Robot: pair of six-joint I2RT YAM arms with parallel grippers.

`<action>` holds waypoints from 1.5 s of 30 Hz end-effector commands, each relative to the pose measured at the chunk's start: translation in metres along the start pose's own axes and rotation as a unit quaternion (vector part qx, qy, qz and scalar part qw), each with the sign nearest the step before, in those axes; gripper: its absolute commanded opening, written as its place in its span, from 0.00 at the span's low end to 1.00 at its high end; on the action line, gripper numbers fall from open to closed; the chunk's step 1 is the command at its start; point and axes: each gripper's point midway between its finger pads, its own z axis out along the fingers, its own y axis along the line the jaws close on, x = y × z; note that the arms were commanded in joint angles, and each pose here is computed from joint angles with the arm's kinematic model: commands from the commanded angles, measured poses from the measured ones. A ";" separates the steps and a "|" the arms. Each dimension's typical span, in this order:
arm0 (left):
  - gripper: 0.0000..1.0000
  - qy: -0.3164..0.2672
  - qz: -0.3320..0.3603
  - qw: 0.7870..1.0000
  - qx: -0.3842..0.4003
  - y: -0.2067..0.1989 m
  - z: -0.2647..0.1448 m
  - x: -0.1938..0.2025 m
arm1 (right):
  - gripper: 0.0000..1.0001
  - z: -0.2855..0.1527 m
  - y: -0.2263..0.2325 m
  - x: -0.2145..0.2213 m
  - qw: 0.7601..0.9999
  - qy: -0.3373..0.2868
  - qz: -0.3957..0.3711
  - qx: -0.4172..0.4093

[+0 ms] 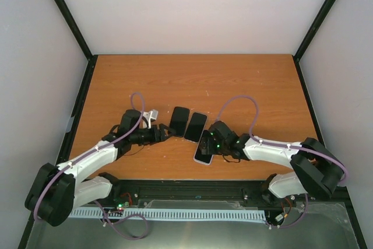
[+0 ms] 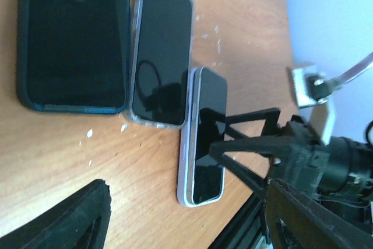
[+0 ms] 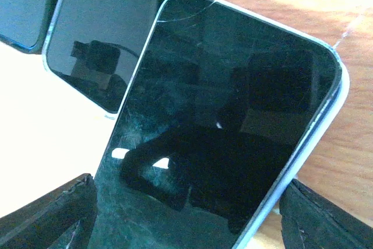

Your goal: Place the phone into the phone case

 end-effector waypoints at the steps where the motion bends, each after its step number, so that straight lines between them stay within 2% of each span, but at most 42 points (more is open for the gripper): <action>1: 0.72 0.019 -0.016 0.999 0.024 -0.005 0.013 0.014 | 0.83 -0.002 0.024 0.012 0.997 0.009 0.039 -0.066; 5: 0.68 0.048 -0.008 0.999 0.022 -0.006 0.029 0.025 | 0.83 -0.005 -0.004 0.012 0.997 -0.022 0.077 -0.018; 10: 0.57 0.070 0.004 0.997 0.030 -0.010 0.047 0.031 | 0.80 -0.013 -0.004 0.007 0.989 -0.071 0.113 -0.062; 15: 0.48 0.079 0.007 0.996 0.033 -0.010 0.057 0.029 | 0.79 -0.013 -0.009 0.006 0.986 -0.073 0.135 -0.060; 24: 0.44 0.113 0.001 0.993 0.037 -0.010 0.081 0.039 | 0.79 -0.004 0.007 0.007 0.975 -0.067 0.172 -0.121; 30: 0.41 0.162 0.006 0.986 0.030 -0.006 0.102 0.061 | 0.79 -0.008 0.015 -0.002 0.970 -0.076 0.182 -0.144; 38: 0.28 0.178 -0.002 0.984 0.029 0.003 0.109 0.071 | 0.79 -0.011 0.020 -0.007 0.961 -0.089 0.195 -0.176; 45: 0.27 0.188 -0.006 0.981 0.035 0.005 0.113 0.077 | 0.80 -0.017 0.032 -0.015 0.955 -0.097 0.191 -0.206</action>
